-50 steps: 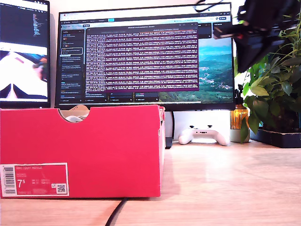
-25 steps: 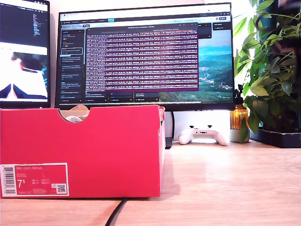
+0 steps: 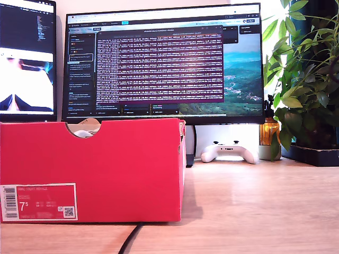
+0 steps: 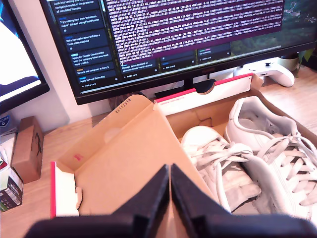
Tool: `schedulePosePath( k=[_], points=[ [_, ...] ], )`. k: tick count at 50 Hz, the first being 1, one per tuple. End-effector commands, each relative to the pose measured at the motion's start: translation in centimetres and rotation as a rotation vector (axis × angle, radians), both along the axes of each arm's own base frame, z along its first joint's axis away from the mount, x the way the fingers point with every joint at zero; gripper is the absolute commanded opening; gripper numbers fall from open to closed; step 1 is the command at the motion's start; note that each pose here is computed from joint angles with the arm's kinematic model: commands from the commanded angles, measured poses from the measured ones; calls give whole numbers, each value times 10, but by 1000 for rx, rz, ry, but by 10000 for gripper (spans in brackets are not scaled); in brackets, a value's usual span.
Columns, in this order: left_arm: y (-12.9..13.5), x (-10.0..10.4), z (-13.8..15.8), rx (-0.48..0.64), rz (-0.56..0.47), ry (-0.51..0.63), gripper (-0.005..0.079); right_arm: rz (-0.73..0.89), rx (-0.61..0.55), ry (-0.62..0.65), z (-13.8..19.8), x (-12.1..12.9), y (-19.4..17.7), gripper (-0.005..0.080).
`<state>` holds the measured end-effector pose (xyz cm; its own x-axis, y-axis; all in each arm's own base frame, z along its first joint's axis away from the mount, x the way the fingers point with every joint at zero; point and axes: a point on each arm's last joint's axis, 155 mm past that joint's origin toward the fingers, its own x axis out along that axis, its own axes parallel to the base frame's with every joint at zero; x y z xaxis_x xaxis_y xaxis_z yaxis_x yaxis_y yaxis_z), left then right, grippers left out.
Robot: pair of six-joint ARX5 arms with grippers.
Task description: Pack the white shoes by picking the first shoe and placing it inside the red shoebox, left side, then picking and rotating the second shoe and placing it in the shoebox
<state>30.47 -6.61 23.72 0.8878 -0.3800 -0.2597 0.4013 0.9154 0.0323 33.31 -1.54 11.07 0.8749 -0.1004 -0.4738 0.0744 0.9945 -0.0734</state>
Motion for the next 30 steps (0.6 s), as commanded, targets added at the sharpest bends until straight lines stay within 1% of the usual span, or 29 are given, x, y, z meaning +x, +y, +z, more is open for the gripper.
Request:
schedulePosePath(
  k=[1,10,16,23,30],
  points=[
    [-3,-4,-6,-7,-11,1,-11,0,5,-22,0,-1,-2,-9],
    [-3,-7,-1,-8,-11,-15,-11,15,31,-44,0,0,-1,-9],
    [-3,-11,6,-8,-14,-40,-11,14,33,-49,-12,-6,-1,-9],
    [-8,-20,13,-7,-29,-73,-11,20,44,-99,-21,-14,3,-9],
    [-9,-27,4,-4,-28,-79,-11,57,22,-125,-23,-20,11,-9]
  ],
)
